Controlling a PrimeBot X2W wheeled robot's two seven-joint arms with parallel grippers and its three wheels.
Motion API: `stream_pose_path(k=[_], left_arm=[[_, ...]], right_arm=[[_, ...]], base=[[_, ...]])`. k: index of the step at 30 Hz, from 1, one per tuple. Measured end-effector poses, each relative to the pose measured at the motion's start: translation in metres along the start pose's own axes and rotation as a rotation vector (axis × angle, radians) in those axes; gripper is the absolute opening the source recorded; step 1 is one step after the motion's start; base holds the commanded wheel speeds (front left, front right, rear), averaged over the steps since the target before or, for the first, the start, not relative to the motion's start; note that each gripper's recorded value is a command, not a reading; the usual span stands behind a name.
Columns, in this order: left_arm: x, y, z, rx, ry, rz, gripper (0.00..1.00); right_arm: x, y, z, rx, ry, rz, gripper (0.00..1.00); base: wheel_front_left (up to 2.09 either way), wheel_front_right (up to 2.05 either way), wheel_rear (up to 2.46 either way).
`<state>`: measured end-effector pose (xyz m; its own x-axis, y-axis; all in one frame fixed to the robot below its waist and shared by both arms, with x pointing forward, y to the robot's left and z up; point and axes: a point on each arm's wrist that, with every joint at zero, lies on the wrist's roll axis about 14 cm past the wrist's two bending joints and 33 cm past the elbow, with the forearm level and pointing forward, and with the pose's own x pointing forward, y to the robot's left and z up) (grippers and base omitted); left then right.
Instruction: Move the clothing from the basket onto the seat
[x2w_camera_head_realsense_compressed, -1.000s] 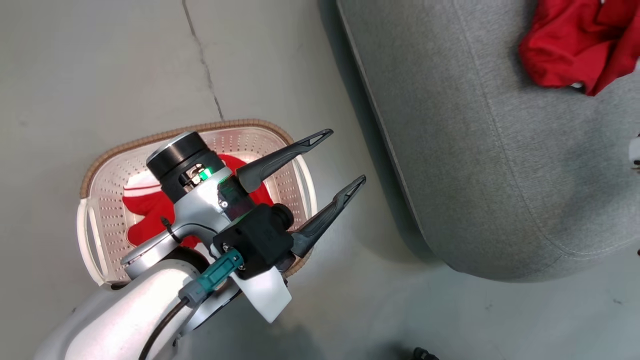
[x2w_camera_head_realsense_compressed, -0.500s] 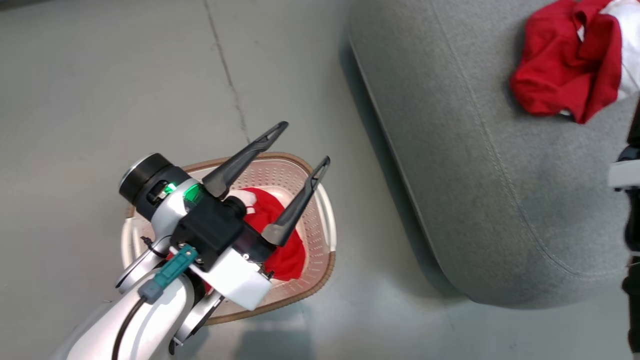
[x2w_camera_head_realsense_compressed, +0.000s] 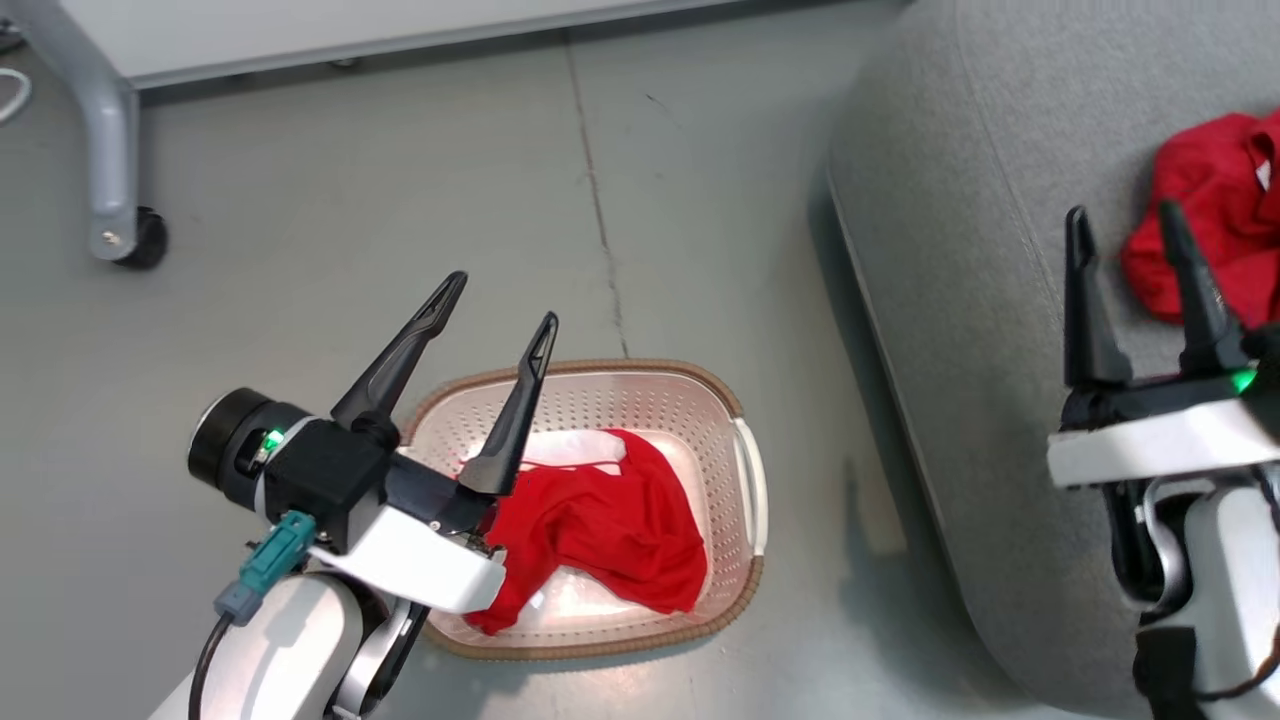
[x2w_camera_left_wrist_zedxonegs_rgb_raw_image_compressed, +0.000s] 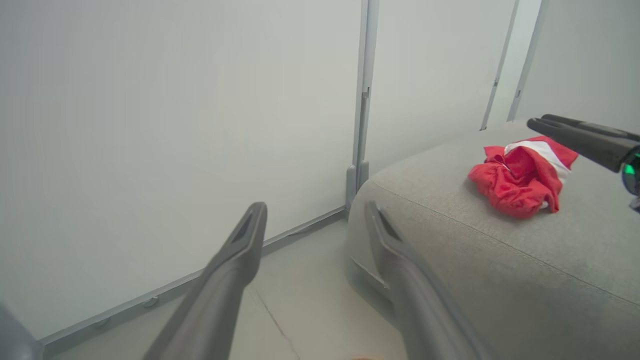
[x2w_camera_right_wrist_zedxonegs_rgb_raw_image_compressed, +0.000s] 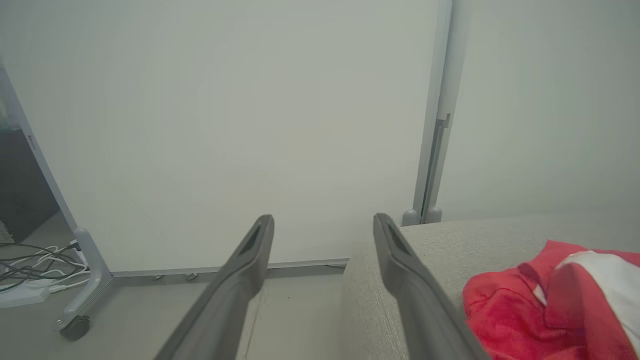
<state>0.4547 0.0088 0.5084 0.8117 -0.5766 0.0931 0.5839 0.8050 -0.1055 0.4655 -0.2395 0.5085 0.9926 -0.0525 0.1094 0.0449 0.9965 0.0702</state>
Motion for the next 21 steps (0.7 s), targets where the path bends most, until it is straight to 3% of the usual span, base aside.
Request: stream_pose_path(k=[11,21], left_arm=[[-0.067,0.056,0.012,0.011,0.037,0.326,1.00],[-0.119,0.073,0.022,0.049,0.049,0.471,1.00]], right_arm=[[-0.032,0.057,0.007,0.031,0.005,0.124,1.00],[-0.066,0.073,0.017,0.015,0.024,0.161,1.00]], base=[[0.00,0.00,0.00],[0.00,0.00,0.00]])
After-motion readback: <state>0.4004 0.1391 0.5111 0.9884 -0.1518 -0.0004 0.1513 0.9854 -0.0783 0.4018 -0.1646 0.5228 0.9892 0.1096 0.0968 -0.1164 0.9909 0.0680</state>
